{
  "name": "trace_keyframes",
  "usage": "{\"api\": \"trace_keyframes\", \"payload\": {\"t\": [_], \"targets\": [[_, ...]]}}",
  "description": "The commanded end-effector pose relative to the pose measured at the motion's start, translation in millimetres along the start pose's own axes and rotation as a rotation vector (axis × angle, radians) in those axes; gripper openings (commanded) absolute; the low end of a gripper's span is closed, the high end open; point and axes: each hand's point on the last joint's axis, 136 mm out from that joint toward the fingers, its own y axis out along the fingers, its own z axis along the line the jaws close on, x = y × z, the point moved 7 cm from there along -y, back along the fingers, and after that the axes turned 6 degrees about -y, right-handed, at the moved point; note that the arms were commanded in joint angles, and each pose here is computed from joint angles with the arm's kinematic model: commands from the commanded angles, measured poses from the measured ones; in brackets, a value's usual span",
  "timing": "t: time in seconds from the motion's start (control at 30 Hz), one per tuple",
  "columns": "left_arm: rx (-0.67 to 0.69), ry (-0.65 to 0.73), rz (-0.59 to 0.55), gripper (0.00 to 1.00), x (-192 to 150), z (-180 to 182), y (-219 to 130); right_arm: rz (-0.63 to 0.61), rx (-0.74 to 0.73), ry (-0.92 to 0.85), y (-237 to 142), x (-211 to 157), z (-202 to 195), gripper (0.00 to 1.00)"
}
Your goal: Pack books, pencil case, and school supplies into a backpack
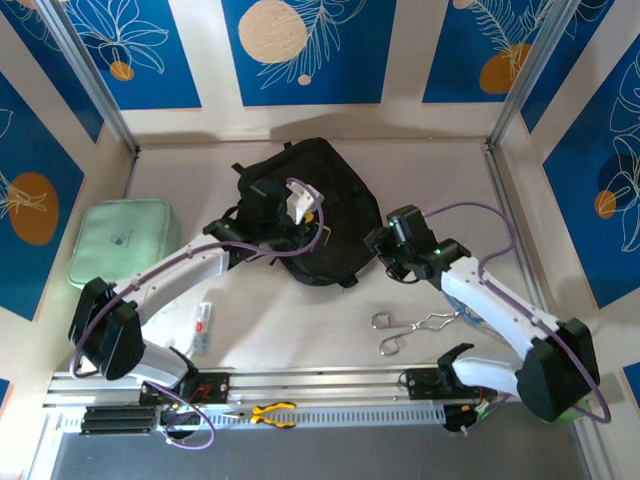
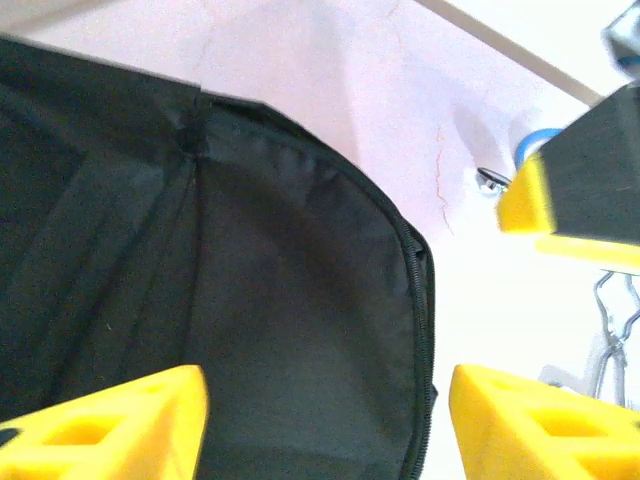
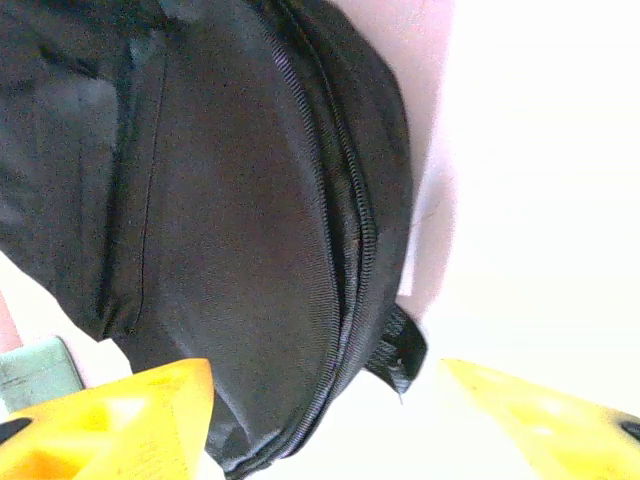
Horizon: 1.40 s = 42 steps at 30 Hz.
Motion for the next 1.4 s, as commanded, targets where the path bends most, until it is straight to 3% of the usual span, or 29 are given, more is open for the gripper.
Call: {"api": "trace_keyframes", "payload": {"t": [0.0,0.1,0.23,0.43,0.6,0.77,0.93,1.2,1.37], "targets": [[0.001,-0.129,-0.015,0.75,-1,9,1,-0.084,-0.051,-0.071,-21,10,-2,0.64],[0.059,-0.266,-0.033,0.81,0,36,-6,-0.07,-0.004,-0.121,-21,13,14,0.69],[0.176,-0.521,-0.043,0.82,-13,88,-16,-0.013,0.001,-0.161,-8,10,29,0.73],[0.258,-0.878,-0.029,0.7,-48,156,-18,0.049,-0.048,-0.18,19,3,30,0.75],[0.188,-1.059,-0.062,0.6,-63,191,-2,0.101,-0.093,-0.205,40,3,24,0.69],[0.106,-1.236,-0.087,0.57,-70,216,22,0.159,-0.112,-0.198,59,2,18,0.61],[0.045,-1.274,-0.11,0.53,-71,223,36,0.17,-0.117,-0.201,70,4,18,0.6],[0.041,-1.303,-0.117,0.31,-80,230,39,0.181,-0.164,-0.213,91,8,11,0.54],[0.045,-1.285,-0.118,0.25,-79,233,35,0.188,-0.188,-0.224,107,15,11,0.49]]}}
